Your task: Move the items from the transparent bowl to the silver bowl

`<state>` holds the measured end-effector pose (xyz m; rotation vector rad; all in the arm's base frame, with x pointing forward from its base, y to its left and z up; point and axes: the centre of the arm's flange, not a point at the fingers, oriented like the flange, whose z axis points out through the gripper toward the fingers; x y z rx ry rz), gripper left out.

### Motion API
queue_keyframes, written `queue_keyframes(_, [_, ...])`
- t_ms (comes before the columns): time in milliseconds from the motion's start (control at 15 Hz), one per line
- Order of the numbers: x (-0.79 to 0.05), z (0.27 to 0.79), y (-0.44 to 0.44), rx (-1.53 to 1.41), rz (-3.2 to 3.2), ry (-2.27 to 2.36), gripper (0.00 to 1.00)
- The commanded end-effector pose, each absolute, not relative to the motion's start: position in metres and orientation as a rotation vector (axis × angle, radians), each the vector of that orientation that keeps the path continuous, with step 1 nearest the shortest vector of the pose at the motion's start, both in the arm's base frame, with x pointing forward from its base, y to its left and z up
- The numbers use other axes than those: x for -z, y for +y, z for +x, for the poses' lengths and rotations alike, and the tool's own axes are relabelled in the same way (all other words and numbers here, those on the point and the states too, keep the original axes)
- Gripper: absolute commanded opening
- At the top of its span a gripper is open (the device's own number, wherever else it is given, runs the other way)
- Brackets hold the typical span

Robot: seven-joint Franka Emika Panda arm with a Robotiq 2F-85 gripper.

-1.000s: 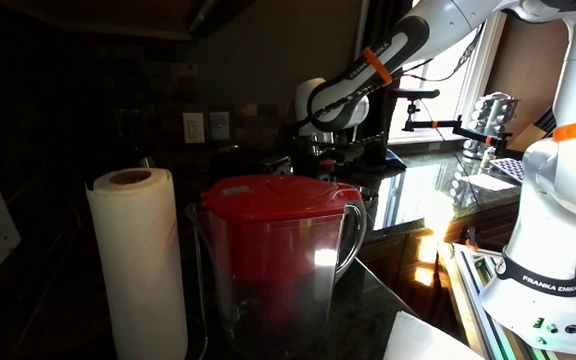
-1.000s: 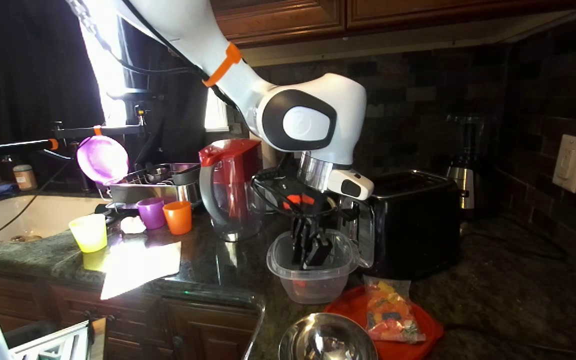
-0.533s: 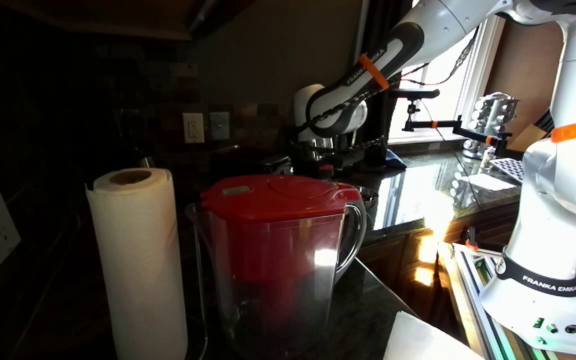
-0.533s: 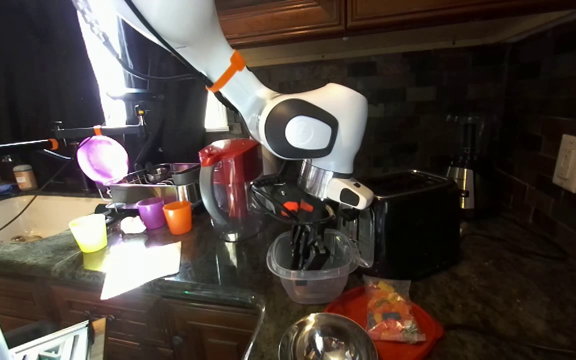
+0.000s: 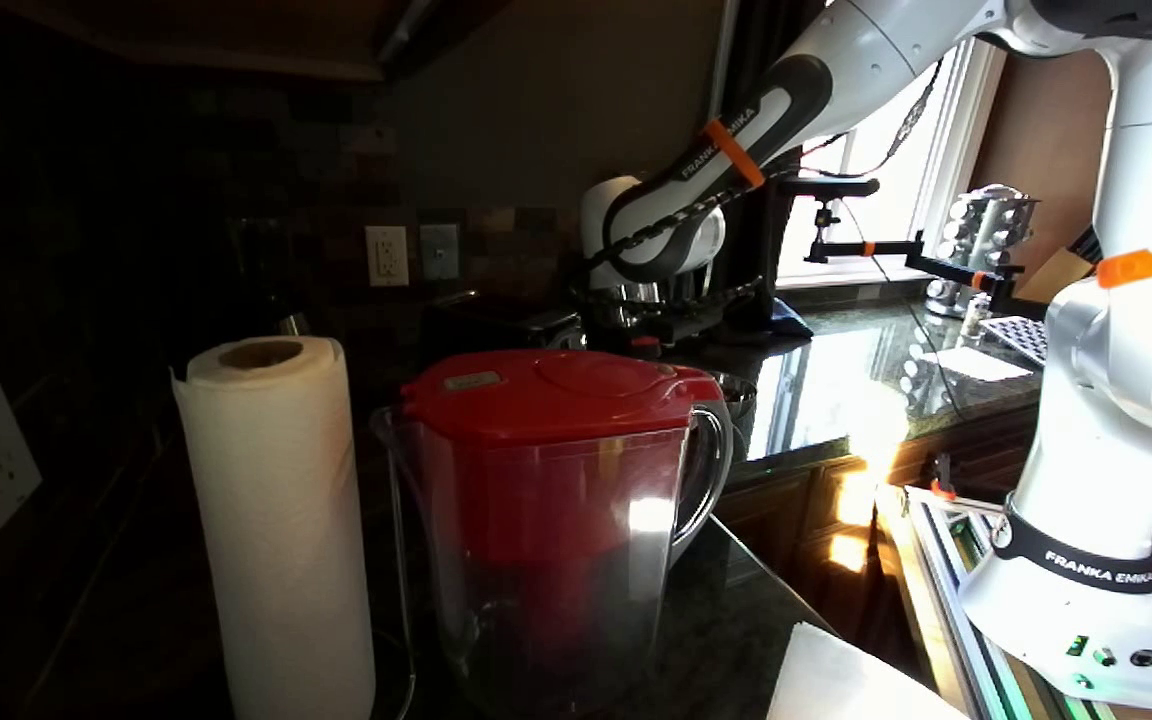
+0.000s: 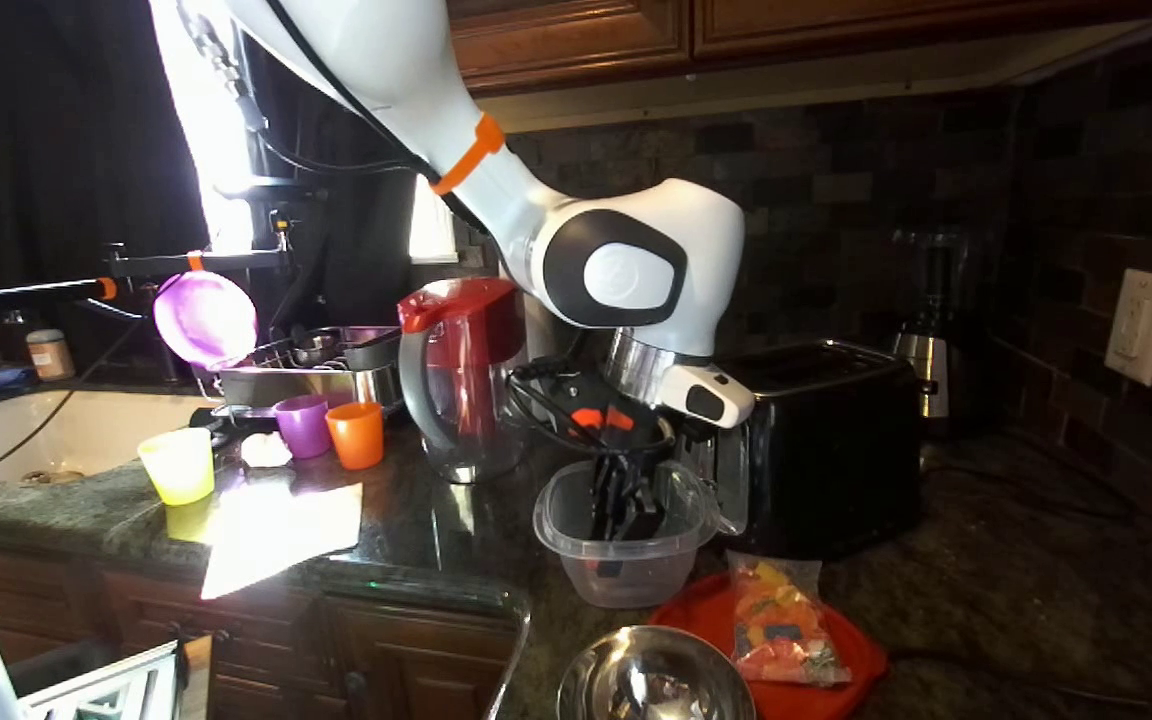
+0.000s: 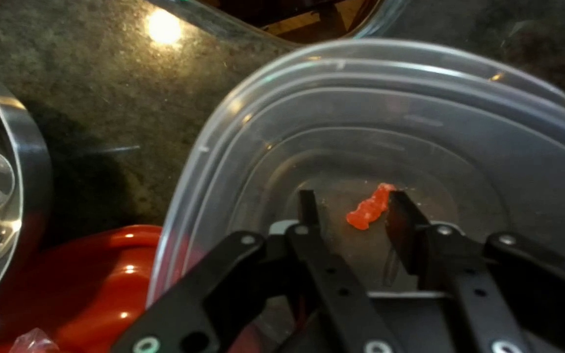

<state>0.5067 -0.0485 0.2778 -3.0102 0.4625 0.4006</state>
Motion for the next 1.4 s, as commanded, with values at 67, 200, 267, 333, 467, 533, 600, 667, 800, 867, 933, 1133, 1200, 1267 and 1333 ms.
queue_keyframes(67, [-0.269,0.517,-0.042,-0.404,-2.992,0.522,0.4])
queue_keyframes(200, [-0.267,0.518,-0.041,-0.407,-2.99,0.537,0.37])
queue_keyframes(267, [-0.266,0.519,-0.041,-0.411,-2.989,0.541,0.38])
queue_keyframes(333, [-0.265,0.519,-0.04,-0.415,-2.988,0.546,0.37])
queue_keyframes(467, [-0.262,0.519,-0.039,-0.423,-2.985,0.56,0.37])
queue_keyframes(533, [-0.261,0.519,-0.039,-0.426,-2.984,0.564,0.36])
queue_keyframes(600, [-0.26,0.519,-0.039,-0.429,-2.983,0.567,0.36])
queue_keyframes(667, [-0.259,0.52,-0.038,-0.431,-2.983,0.57,0.34])
queue_keyframes(800, [-0.258,0.521,-0.038,-0.435,-2.983,0.575,0.27])
queue_keyframes(867, [-0.258,0.521,-0.038,-0.434,-2.983,0.578,0.24])
queue_keyframes(933, [-0.258,0.522,-0.038,-0.432,-2.983,0.579,0.14])
queue_keyframes(1133, [-0.258,0.523,-0.037,-0.428,-2.983,0.585,0.08])
queue_keyframes(1200, [-0.258,0.524,-0.038,-0.428,-2.983,0.587,0.11])
queue_keyframes(1267, [-0.258,0.524,-0.037,-0.427,-2.983,0.587,0.08])
queue_keyframes(1333, [-0.259,0.523,-0.037,-0.426,-2.984,0.587,0.09])
